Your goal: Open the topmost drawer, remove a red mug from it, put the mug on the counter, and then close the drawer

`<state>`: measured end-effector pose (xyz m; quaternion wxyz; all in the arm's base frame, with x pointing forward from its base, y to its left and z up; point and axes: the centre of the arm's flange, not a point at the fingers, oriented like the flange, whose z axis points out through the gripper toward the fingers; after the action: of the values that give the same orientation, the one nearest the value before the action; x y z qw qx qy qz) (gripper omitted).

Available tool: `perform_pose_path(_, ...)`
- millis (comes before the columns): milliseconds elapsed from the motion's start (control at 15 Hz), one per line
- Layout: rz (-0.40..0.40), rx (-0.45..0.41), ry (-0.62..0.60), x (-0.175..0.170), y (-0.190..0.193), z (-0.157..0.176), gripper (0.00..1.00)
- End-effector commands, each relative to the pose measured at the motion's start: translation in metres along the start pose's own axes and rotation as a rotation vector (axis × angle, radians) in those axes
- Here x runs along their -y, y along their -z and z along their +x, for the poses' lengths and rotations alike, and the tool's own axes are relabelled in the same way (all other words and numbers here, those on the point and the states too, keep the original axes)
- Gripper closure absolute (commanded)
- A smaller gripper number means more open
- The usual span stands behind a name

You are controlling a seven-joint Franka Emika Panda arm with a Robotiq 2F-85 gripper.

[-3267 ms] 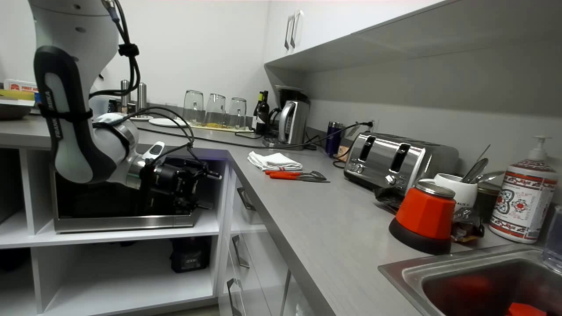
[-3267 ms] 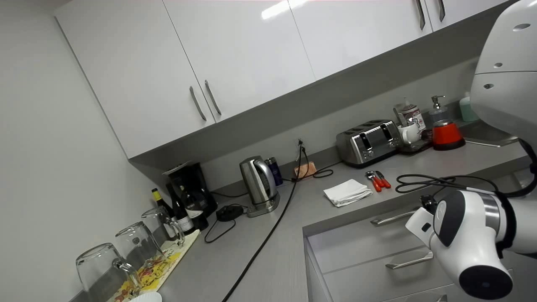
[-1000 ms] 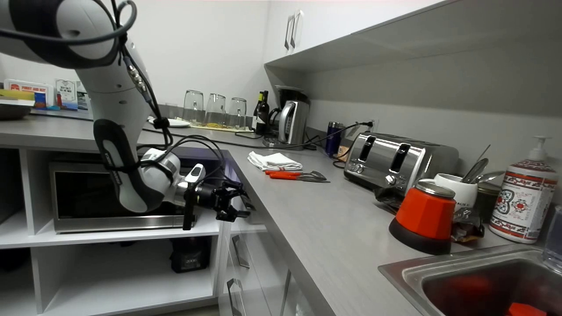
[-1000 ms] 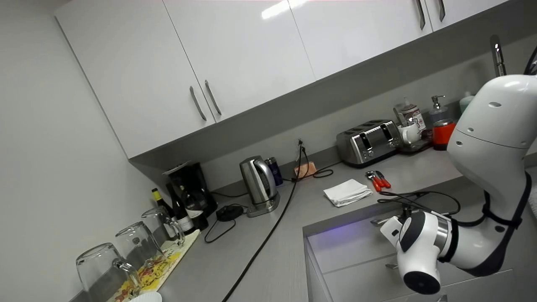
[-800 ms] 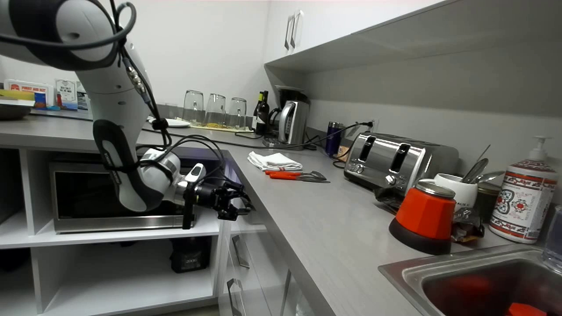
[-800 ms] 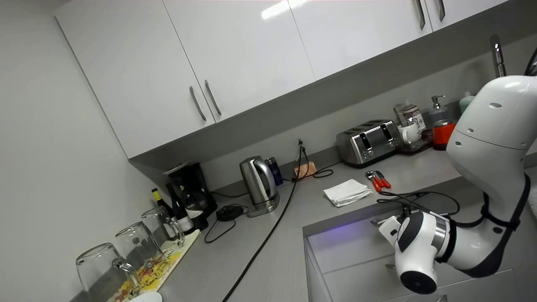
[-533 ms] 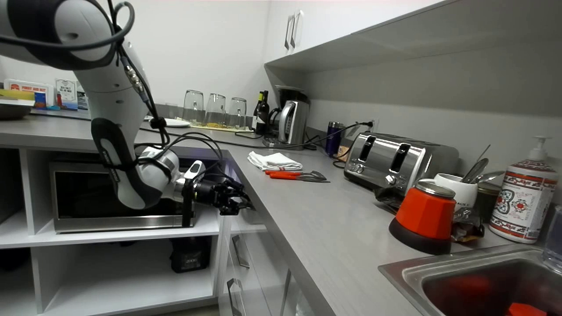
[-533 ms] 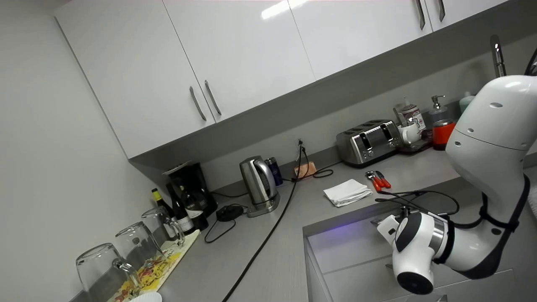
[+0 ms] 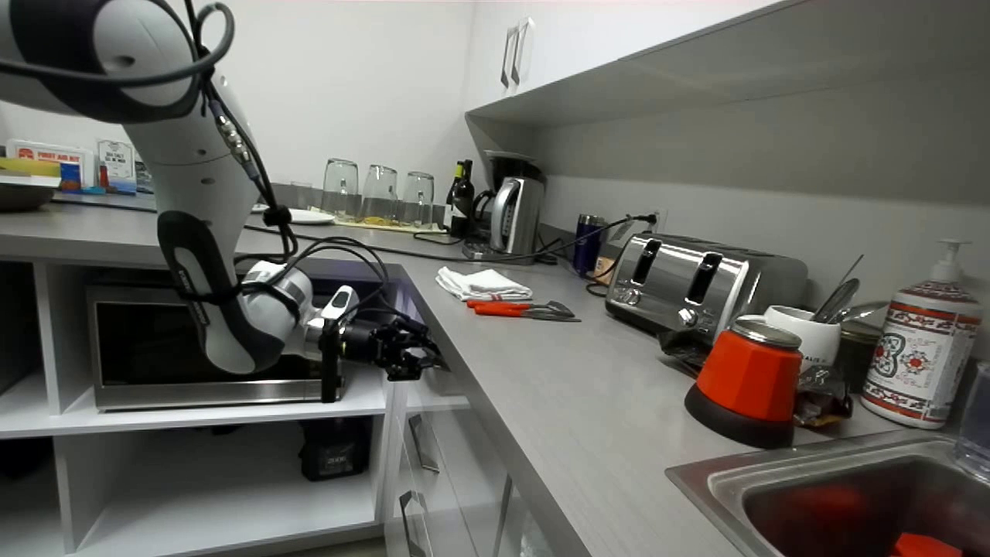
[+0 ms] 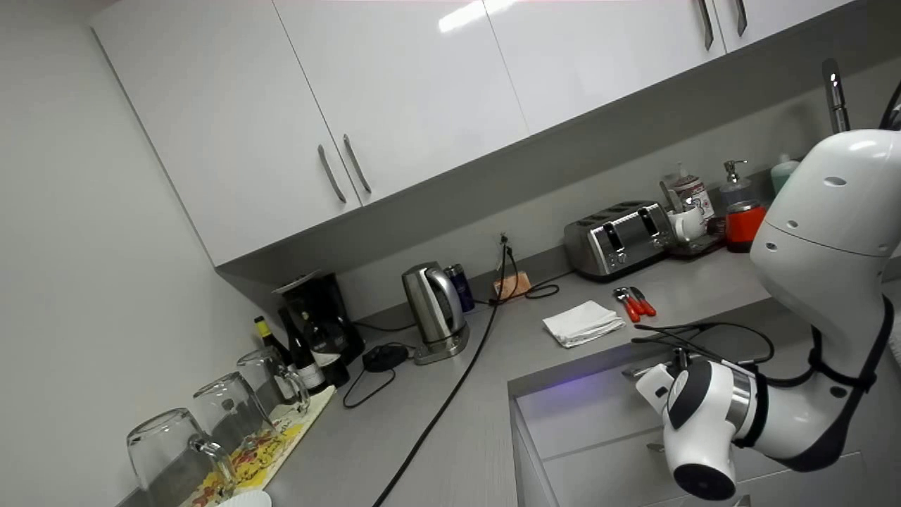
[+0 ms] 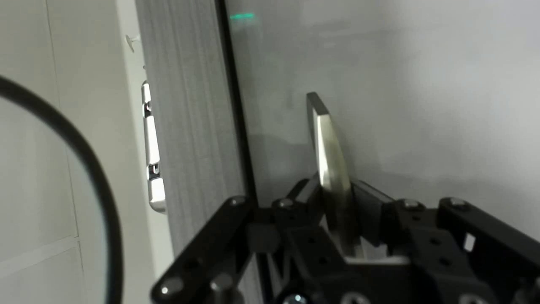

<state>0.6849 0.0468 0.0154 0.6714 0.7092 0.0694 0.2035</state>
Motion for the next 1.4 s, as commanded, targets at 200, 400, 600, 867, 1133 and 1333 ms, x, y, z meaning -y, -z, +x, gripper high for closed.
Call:
perform_pose_path(200, -0.060, -0.127, 0.005, -0.005, 0.056, -0.043, 0.97)
perform_pose_path(400, -0.061, -0.181, 0.003, -0.007, 0.075, -0.055, 0.97)
perform_pose_path(600, -0.040, -0.225, 0.009, -0.010, 0.095, -0.059, 0.97)
perform_pose_path(867, -0.015, -0.266, 0.019, -0.014, 0.111, -0.067, 0.97)
perform_pose_path(1133, 0.006, -0.311, 0.021, -0.021, 0.165, -0.092, 0.97)
perform_pose_path(1333, 0.030, -0.330, 0.021, -0.027, 0.203, -0.098, 0.97)
